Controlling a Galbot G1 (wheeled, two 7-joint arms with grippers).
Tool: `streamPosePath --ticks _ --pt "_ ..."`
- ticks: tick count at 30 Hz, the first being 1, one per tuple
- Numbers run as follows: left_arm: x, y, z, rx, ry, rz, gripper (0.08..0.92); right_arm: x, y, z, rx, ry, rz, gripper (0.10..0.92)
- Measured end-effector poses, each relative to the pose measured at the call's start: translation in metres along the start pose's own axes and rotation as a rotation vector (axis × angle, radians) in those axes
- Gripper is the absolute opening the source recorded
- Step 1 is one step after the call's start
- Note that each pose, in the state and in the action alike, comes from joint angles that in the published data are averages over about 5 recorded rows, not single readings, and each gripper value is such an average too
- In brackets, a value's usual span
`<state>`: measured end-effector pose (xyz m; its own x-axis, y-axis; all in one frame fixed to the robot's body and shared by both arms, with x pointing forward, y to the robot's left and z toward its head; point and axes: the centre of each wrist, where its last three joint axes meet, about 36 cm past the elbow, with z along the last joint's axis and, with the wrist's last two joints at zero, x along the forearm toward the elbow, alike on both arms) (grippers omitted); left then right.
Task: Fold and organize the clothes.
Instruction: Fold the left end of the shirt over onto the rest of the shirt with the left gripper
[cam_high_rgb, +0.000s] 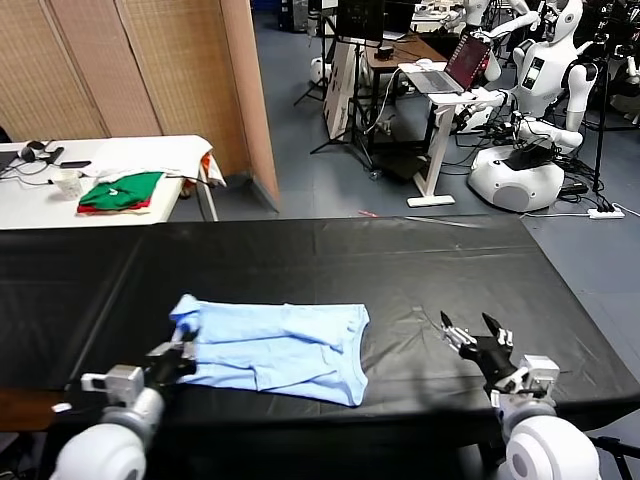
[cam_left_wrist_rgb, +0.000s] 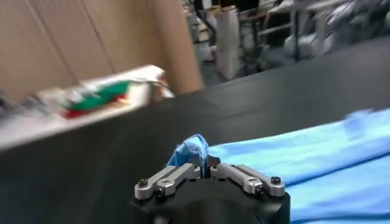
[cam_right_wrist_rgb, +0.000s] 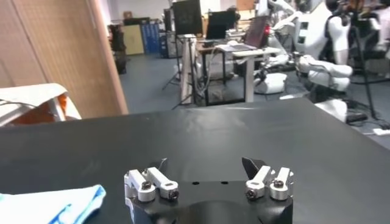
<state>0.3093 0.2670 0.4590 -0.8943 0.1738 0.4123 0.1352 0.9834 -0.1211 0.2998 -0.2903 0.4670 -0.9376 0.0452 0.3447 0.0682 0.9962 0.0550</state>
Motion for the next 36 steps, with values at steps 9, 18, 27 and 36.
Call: streamPosePath --ticks 9,18,27,36 --pt "-0.015 -0.057 -0.001 0.122 0.016 0.204 0.185 0.013 -0.004 0.006 -0.013 0.013 0.037 0.907" --pt "-0.021 -0.085 0.003 0.17 0.022 0.289 0.185 0.013 -0.002 0.011 -0.018 0.023 0.039 0.907" --pt "-0.03 -0.105 0.007 0.218 0.025 0.334 0.185 0.013 -0.004 0.013 -0.014 0.03 0.041 0.907" --pt "-0.044 -0.111 0.01 0.24 0.018 0.332 0.185 0.012 -0.003 0.014 -0.012 0.032 0.043 0.907"
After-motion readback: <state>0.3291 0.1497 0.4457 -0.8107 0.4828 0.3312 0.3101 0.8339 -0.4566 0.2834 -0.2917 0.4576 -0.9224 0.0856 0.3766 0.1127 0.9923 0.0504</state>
